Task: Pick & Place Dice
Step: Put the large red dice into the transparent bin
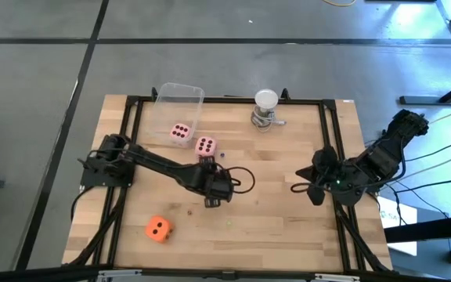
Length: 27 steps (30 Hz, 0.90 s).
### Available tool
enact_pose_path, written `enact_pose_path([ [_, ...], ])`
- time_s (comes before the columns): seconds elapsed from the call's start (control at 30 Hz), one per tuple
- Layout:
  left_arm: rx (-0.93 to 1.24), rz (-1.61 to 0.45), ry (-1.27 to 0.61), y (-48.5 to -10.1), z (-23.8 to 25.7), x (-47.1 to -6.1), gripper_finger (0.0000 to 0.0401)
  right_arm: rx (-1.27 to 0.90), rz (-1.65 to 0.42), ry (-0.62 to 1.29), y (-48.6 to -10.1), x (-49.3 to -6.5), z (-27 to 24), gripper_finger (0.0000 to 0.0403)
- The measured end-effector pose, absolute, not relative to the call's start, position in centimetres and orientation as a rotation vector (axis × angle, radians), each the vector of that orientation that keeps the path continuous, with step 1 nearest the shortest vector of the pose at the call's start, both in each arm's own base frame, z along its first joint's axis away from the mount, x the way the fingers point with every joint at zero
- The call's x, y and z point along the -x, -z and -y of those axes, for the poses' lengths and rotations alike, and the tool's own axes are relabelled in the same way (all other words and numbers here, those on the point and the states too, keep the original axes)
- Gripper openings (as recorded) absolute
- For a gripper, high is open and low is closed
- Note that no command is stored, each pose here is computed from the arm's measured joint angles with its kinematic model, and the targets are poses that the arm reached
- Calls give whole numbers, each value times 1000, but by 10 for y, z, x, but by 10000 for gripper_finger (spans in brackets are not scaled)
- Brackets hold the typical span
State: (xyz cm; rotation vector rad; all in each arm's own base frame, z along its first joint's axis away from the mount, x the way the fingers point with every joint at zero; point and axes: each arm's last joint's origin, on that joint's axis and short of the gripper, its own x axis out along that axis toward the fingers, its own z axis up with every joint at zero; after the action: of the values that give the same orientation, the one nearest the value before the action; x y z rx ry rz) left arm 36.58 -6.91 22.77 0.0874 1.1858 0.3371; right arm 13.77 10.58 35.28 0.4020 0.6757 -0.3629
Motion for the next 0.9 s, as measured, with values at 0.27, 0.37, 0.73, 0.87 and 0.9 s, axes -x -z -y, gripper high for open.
enact_pose_path([
  [0.27, -130, -1254, -390, -199, 79, -372, 300, -393, -680, 363, -353, -137, -106, 0],
  [0.37, -164, -1334, -387, -182, 83, -371, 300, -392, -681, 363, -352, -137, -106, 0],
  [0.73, -257, -1458, -393, -150, 93, -369, 272, -391, -681, 362, -352, -137, -106, 0],
  [0.87, -254, -1456, -406, -150, 90, -370, 213, -387, -683, 350, -352, -136, -107, 0],
  [0.9, -252, -1456, -408, -150, 89, -370, 191, -385, -683, 347, -352, -135, -108, 0],
])
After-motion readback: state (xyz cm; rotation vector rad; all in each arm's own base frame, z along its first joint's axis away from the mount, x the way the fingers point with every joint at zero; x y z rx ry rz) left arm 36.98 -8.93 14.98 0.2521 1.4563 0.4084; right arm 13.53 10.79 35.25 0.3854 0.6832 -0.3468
